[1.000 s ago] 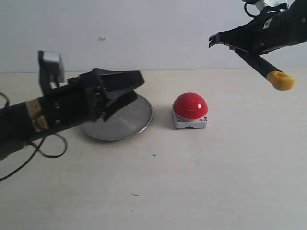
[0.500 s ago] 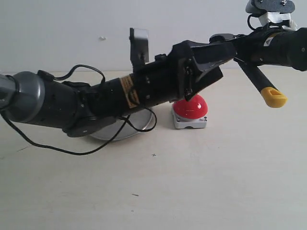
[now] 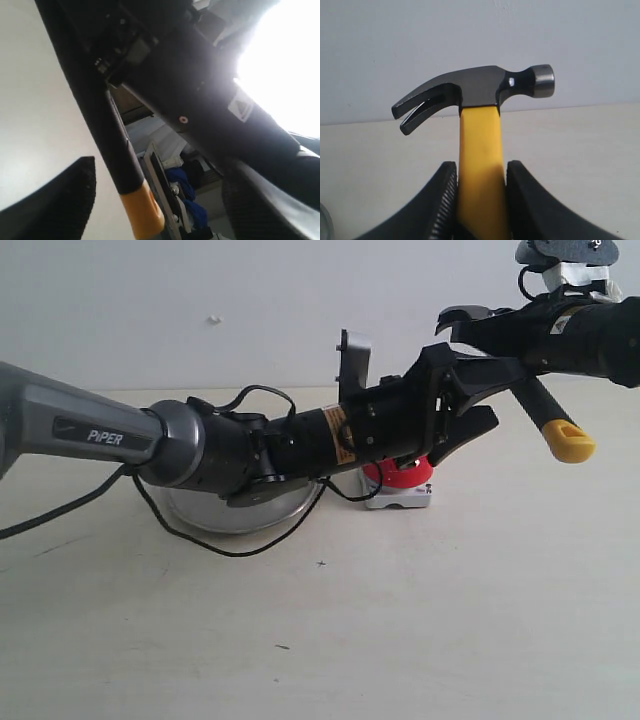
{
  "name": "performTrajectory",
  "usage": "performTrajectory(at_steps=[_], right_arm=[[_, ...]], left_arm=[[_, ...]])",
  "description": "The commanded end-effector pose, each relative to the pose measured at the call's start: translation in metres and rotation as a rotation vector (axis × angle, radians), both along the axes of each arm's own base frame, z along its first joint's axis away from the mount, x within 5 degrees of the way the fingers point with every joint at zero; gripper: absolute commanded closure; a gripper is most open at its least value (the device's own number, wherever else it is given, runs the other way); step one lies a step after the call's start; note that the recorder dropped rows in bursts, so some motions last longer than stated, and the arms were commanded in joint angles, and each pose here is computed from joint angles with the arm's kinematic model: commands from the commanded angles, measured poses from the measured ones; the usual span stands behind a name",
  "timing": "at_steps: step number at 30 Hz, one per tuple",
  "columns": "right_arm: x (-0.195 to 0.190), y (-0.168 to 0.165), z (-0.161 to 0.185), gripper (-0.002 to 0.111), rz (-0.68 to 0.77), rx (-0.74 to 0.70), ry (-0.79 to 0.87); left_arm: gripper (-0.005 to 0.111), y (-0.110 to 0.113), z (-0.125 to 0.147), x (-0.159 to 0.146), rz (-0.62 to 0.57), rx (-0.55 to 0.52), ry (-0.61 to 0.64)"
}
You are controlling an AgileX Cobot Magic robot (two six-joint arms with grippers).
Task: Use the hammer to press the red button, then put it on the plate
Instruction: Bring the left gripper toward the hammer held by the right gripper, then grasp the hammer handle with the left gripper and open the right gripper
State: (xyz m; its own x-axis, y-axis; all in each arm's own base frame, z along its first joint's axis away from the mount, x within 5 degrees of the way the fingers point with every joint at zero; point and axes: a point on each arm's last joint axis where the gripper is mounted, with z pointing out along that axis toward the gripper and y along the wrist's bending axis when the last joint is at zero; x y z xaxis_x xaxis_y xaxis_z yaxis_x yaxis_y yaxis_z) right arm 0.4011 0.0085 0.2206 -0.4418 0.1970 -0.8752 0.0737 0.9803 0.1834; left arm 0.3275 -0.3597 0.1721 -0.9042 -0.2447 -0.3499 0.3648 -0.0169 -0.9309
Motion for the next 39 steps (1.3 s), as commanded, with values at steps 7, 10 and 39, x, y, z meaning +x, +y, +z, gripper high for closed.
performTrajectory(at_steps=[7, 10, 39], right_arm=[[0.001, 0.000, 0.018, 0.108, 0.001, -0.002, -0.112], [0.001, 0.000, 0.018, 0.108, 0.001, -0.002, -0.110], [0.000, 0.021, 0.019, 0.108, 0.070, -0.039, -0.114]], left_arm=[[0.038, -0.029, -0.002, 0.008, -0.042, 0.039, 0.051], [0.038, -0.034, 0.000, 0.007, -0.031, 0.056, 0.048], [0.038, -0.049, -0.012, 0.021, -0.041, 0.040, 0.070]])
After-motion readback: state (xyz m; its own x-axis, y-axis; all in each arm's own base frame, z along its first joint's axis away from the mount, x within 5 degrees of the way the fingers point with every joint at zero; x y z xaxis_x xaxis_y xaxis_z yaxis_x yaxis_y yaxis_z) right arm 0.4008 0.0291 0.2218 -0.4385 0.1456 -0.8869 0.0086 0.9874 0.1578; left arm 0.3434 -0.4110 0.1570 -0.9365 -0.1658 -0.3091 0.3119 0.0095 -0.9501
